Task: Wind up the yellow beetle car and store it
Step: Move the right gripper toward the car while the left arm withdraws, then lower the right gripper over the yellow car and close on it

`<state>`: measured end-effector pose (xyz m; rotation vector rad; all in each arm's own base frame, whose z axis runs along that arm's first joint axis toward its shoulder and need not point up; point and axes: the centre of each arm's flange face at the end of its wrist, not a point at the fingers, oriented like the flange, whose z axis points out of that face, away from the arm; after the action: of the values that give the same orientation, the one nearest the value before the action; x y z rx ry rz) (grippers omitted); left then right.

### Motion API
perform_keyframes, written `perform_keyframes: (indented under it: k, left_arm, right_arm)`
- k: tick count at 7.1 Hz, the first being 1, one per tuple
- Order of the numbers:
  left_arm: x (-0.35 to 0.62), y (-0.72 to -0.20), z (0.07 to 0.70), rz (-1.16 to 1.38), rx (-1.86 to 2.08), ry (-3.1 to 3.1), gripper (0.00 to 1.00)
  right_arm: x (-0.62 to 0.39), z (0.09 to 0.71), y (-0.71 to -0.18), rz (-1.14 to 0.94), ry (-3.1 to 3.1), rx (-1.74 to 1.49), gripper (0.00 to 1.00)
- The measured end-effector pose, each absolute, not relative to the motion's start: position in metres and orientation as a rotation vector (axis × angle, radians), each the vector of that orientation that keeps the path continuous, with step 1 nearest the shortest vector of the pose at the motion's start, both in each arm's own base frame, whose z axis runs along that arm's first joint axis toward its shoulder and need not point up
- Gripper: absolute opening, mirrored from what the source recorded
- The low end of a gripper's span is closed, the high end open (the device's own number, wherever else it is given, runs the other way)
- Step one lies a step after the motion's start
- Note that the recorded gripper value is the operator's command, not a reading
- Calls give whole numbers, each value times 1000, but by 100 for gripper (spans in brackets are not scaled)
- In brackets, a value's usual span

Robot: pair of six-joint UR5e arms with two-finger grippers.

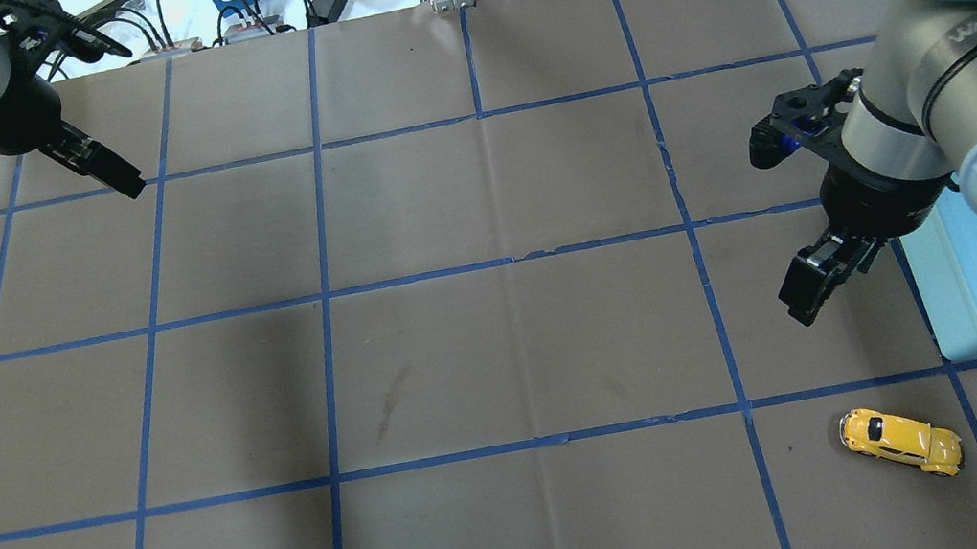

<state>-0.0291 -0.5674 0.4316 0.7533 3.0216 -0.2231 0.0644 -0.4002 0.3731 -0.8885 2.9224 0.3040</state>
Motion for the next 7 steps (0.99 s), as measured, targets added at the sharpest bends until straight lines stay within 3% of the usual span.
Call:
perform_keyframes:
  k: [4,7]
  left_arm:
    - [-73,-516,435,-162,165,3177,100]
    - [-89,-474,436,-67,-18,3147,100]
  right_arm:
    - [57,348,-389,255,2846,-1164,85]
    - [46,310,-356,178,2814,-1298,85]
